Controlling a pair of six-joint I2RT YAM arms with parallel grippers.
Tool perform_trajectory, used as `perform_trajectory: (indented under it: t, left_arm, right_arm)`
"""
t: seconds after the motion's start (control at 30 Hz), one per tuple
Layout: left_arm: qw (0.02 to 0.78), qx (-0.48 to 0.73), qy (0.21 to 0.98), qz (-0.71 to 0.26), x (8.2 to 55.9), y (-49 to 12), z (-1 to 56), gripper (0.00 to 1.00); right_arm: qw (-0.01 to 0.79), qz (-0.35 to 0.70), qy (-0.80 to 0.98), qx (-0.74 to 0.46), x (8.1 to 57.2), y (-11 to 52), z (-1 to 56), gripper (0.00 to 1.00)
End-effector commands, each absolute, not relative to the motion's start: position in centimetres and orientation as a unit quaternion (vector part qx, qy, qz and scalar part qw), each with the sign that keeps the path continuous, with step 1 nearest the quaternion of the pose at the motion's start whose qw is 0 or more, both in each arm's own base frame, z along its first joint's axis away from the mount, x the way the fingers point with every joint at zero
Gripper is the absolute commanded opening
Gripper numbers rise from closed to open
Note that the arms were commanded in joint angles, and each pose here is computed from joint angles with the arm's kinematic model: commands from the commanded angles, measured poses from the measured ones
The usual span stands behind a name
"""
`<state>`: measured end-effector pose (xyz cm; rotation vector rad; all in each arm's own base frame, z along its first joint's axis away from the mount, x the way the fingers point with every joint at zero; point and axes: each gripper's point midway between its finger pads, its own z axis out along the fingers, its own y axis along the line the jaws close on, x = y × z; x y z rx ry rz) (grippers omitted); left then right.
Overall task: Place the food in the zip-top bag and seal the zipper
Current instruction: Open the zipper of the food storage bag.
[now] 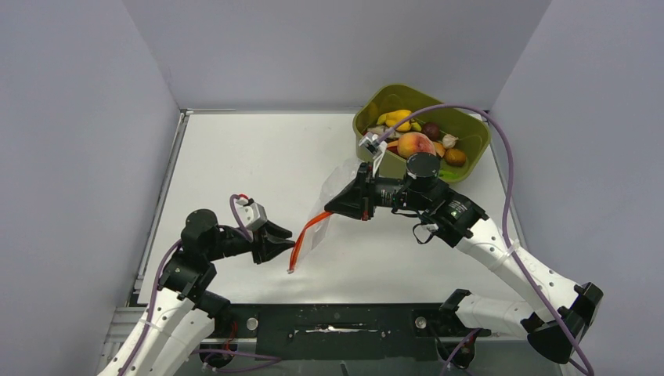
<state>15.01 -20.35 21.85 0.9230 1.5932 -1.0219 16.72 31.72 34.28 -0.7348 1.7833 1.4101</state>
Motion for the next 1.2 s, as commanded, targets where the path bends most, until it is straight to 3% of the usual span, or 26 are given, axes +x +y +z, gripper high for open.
perform_trajectory:
  t: [0.0,0.53,1.17]
  left_arm:
    - [0.511,0.400,0.635,-0.418,14.8,-20.5,22.8,0.29]
    - [0.491,0.413,0.596,-0.484,12.1,-21.3,24.8,0.41]
    - [0.487,0.414,0.608,-0.471,12.5,-21.1,23.8,0.34]
  right_arm:
    - [0.379,0.553,0.675,-0.307,16.3,31.5,35.5,0.00]
    - [0.384,0.558,0.673,-0.299,16.5,31.7,35.8,0.00]
    - [0.388,0.566,0.662,-0.304,15.9,31.3,36.9,0.00]
